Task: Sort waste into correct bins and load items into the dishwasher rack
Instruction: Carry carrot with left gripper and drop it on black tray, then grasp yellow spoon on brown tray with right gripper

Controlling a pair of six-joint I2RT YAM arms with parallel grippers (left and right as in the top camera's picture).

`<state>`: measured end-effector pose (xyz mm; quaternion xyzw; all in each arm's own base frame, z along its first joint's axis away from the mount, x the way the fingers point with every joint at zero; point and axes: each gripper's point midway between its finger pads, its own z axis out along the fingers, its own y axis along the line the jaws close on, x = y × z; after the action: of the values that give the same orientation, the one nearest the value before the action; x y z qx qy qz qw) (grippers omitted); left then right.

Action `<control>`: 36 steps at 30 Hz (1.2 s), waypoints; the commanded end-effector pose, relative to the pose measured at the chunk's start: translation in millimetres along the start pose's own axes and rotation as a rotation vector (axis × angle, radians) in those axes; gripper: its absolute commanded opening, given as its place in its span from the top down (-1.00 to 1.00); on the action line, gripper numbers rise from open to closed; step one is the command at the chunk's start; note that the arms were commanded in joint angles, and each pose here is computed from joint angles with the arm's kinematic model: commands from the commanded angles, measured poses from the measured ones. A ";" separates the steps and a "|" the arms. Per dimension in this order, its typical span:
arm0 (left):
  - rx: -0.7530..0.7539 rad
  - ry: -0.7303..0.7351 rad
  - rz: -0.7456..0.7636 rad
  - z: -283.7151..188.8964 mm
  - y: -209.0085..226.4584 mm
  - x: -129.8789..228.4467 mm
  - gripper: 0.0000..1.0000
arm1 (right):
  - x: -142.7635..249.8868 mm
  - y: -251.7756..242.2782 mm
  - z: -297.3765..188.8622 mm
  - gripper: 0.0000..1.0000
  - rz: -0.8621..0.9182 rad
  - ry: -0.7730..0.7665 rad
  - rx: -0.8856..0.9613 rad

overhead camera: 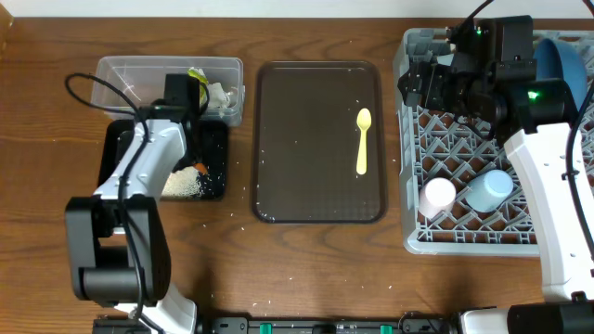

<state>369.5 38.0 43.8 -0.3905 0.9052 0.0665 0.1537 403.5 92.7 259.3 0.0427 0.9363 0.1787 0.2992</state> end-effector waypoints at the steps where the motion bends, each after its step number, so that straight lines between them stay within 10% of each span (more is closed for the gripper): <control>1: -0.033 0.010 -0.172 15.6 6.7 8.5 0.57 | 0.2 1.0 -0.6 -0.79 -0.015 0.001 0.001; 14: -0.005 -0.012 -0.226 17.9 0.2 3.0 0.30 | -0.3 1.3 -0.6 -0.77 -0.015 -0.002 -0.001; 23: 0.332 -0.057 0.337 -68.8 -53.8 -13.3 0.18 | 5.8 32.1 12.9 -0.75 -0.046 0.005 -0.037; 36: 0.424 -0.199 0.366 -137.8 -45.7 -24.4 -0.30 | 60.7 28.7 116.3 -0.39 0.112 0.146 0.239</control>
<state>387.2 -8.0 182.7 -0.1885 0.9304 -0.0598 0.3086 411.9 172.3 164.0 0.0759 0.9678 0.1153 0.2105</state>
